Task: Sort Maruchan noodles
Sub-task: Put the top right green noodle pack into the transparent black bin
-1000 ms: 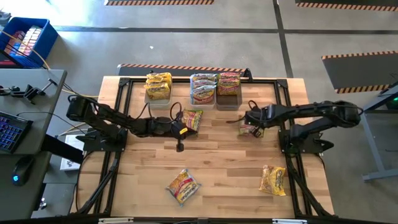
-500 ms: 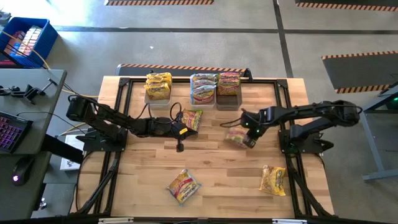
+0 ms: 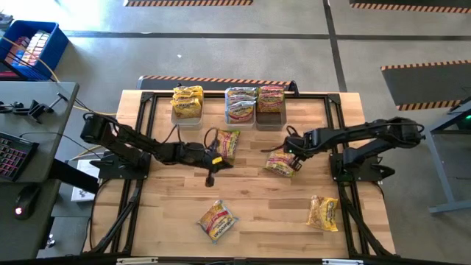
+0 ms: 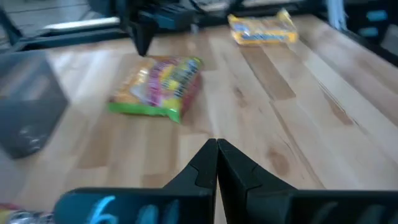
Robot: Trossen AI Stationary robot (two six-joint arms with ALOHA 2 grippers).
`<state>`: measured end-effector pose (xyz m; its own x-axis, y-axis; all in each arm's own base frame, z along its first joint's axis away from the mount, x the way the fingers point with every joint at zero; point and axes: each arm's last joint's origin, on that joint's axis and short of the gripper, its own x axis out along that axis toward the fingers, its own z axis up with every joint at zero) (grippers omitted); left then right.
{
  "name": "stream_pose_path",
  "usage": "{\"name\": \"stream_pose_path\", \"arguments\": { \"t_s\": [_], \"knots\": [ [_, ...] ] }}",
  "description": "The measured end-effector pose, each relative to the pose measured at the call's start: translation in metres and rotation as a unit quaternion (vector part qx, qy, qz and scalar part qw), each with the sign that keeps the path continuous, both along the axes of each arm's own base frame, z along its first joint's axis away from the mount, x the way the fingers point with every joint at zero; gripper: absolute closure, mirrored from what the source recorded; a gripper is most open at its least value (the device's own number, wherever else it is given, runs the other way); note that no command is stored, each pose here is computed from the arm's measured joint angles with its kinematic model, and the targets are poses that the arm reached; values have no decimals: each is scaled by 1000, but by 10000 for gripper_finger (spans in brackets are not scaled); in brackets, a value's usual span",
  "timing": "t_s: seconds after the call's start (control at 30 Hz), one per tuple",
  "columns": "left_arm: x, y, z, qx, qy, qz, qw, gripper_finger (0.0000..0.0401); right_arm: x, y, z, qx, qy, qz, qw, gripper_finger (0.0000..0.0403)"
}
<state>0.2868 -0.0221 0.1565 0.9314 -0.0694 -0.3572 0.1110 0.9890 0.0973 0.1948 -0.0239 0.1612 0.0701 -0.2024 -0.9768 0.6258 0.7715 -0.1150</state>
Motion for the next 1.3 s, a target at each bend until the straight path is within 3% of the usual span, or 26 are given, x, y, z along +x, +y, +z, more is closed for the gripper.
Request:
{"name": "stream_pose_path", "arguments": {
  "t_s": [0.2, 0.37, 0.5, 0.63, 0.73, 0.87, 1.07, 1.3],
  "knots": [
    [20, -13, -24, 18, 21, -20, 999, 401, 17, 19, -9, 111, -75, 52, 990, 403],
    [46, -18, -40, 21, 39, -22, 999, 401, 36, 44, -1, 167, -176, 172, 955, 403],
    [58, -19, -48, 22, 58, -18, 998, 401, 38, 54, 4, 122, -169, 196, 958, 403],
    [67, -18, -54, 20, 73, 17, 997, 401, 34, 47, 3, 42, -146, 135, 979, 403],
    [76, -20, -55, 13, 68, 20, 997, 400, 33, 41, 3, -3, -141, 109, 984, 403],
    [85, -28, -63, 13, 76, 34, 996, 382, 35, 37, 4, -13, -148, 111, 983, 403],
    [93, -38, -71, 33, 100, 73, 992, 313, 36, 37, 4, -16, -152, 121, 981, 403],
    [105, -37, -64, -16, 92, 133, 987, 235, 39, 38, 5, -16, -165, 123, 978, 403]
  ]
}}
